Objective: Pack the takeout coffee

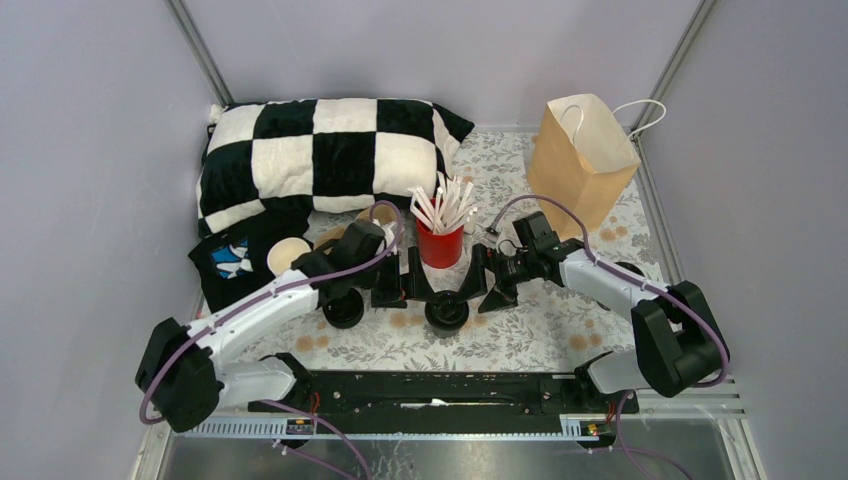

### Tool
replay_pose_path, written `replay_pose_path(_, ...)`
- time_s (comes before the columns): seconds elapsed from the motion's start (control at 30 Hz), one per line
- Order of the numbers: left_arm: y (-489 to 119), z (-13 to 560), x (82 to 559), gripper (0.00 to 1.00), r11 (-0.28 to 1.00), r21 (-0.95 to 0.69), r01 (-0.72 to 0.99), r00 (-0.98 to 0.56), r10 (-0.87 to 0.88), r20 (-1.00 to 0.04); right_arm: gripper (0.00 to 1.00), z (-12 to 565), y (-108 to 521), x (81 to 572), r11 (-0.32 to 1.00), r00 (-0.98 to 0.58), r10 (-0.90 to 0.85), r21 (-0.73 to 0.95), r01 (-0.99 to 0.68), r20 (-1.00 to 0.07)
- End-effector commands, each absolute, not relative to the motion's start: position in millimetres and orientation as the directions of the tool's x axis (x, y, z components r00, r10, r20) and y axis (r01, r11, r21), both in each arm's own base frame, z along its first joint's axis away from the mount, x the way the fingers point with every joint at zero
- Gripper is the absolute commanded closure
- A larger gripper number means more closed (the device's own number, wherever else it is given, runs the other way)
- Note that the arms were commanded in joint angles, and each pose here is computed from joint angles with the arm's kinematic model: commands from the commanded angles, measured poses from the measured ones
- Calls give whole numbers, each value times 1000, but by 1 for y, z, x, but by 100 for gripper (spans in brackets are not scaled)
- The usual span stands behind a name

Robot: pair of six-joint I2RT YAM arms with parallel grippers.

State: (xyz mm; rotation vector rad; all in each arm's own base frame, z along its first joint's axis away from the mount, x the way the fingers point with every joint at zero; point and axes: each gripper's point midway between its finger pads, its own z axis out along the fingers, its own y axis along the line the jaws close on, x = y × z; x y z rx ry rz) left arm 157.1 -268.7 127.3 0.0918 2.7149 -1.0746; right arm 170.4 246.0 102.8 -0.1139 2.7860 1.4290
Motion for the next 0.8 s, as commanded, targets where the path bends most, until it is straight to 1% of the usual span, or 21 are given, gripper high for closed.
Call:
replay_pose_path(0.0, -273, 157, 157, 8, 624, -768, 142, -968, -76, -240, 0, 110, 249, 168, 549, -996, -92, 833, -68, -20)
replay_pose_path(0.07, -271, 154, 157, 7, 622, -773, 127, -971, -82, -225, 0, 108, 249, 167, 542, -995, -102, 838, -68, -15)
replay_pose_path(0.1, -270, 151, 156, 9, 625, -772, 115, -974, -82, -212, 0, 108, 250, 167, 538, -994, -106, 840, -67, -11)
replay_pose_path(0.17, -268, 148, 155, 17, 634, -767, 97, -976, -93, -199, 1, 107, 252, 168, 530, -994, -111, 846, -63, -4)
replay_pose_path(0.27, -261, 139, 153, 33, 667, -744, 54, -980, -109, -168, 3, 106, 254, 172, 528, -994, -110, 847, -63, -5)
replay_pose_path(0.4, -258, 131, 149, 44, 687, -726, 27, -985, -104, -135, 7, 102, 256, 174, 524, -994, -105, 850, -48, 9)
replay_pose_path(0.53, -259, 121, 146, 49, 693, -721, 7, -992, -86, -93, 9, 95, 256, 174, 533, -994, -104, 845, -47, 11)
replay_pose_path(0.6, -261, 117, 145, 50, 695, -719, 8, -994, -69, -79, 10, 91, 255, 173, 537, -995, -102, 843, -38, 21)
replay_pose_path(0.7, -262, 117, 148, 47, 697, -717, 26, -993, -65, -100, 11, 88, 254, 171, 543, -995, -101, 839, -35, 24)
replay_pose_path(0.77, -263, 114, 148, 46, 697, -717, 26, -994, -59, -93, 11, 87, 253, 170, 547, -995, -99, 837, -32, 27)
